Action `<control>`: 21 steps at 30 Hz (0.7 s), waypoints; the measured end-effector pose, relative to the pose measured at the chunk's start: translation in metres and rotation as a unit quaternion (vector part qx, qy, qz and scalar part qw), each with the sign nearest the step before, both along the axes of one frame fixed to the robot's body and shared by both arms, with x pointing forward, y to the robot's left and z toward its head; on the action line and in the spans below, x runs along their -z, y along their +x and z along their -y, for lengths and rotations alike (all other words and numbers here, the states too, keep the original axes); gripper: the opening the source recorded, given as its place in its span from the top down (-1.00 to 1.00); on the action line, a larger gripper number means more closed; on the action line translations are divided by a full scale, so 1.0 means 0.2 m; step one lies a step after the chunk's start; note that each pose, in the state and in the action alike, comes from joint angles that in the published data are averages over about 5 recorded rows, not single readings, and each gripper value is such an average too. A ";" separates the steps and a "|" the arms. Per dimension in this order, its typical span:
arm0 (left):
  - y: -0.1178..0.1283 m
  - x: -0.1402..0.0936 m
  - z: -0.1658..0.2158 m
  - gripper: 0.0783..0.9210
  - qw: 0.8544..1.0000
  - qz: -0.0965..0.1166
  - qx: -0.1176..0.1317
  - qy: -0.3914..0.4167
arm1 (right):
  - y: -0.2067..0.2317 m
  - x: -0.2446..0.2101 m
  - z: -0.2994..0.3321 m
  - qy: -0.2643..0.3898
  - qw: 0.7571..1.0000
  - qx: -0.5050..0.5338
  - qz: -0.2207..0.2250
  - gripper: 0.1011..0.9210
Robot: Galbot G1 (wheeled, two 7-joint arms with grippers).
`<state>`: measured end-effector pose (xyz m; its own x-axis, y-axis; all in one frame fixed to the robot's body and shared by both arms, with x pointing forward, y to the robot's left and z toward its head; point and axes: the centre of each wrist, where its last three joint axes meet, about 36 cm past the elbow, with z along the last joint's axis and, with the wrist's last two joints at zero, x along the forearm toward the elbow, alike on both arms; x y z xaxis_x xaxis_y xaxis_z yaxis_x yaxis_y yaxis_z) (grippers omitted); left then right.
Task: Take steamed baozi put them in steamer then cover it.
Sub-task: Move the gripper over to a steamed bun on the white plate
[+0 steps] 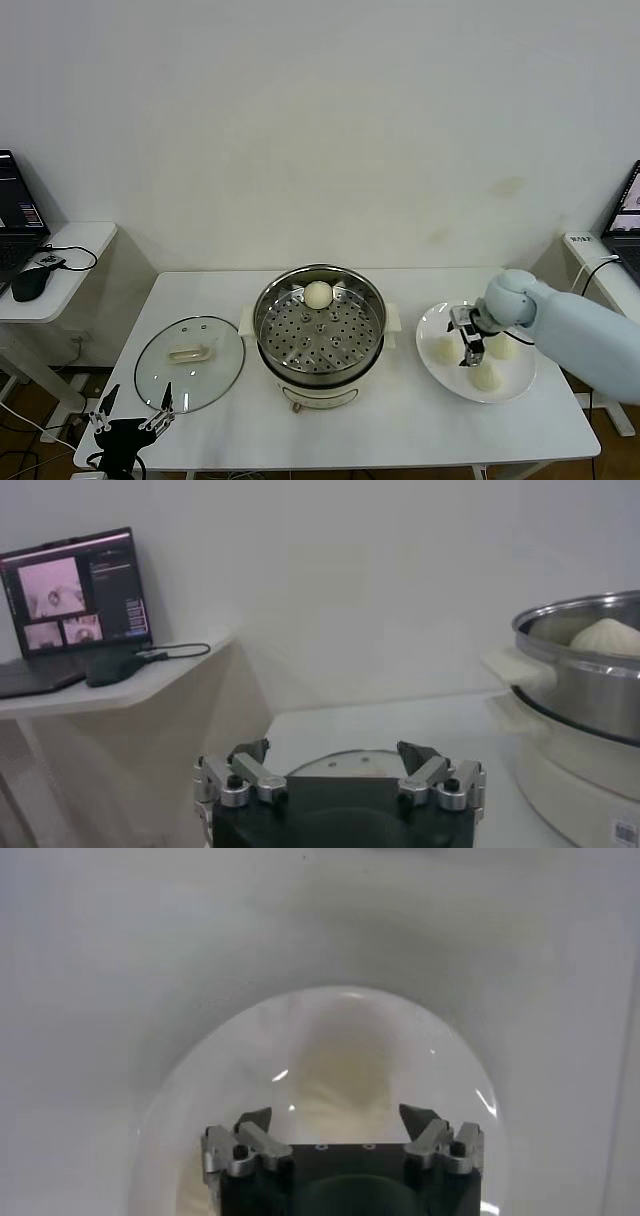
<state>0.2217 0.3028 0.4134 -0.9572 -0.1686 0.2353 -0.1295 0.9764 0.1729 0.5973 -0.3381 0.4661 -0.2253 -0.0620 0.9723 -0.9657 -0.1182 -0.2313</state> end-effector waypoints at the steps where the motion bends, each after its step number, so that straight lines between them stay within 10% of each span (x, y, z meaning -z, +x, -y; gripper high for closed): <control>1: 0.00 0.00 0.00 -0.77 1.000 0.000 0.000 0.000 | 0.01 0.01 0.00 0.001 1.000 0.001 0.001 -0.61; 21: 0.01 0.01 0.00 -0.77 1.000 -0.001 -0.002 -0.004 | 0.04 0.10 -0.03 0.000 1.000 0.013 0.000 -0.30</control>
<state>0.2230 0.3019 0.4107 -0.9562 -0.1702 0.2380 -0.1326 0.9772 0.1659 0.6060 -0.3327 0.4467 -0.2272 -0.0567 0.9722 -0.9683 -0.0936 -0.2318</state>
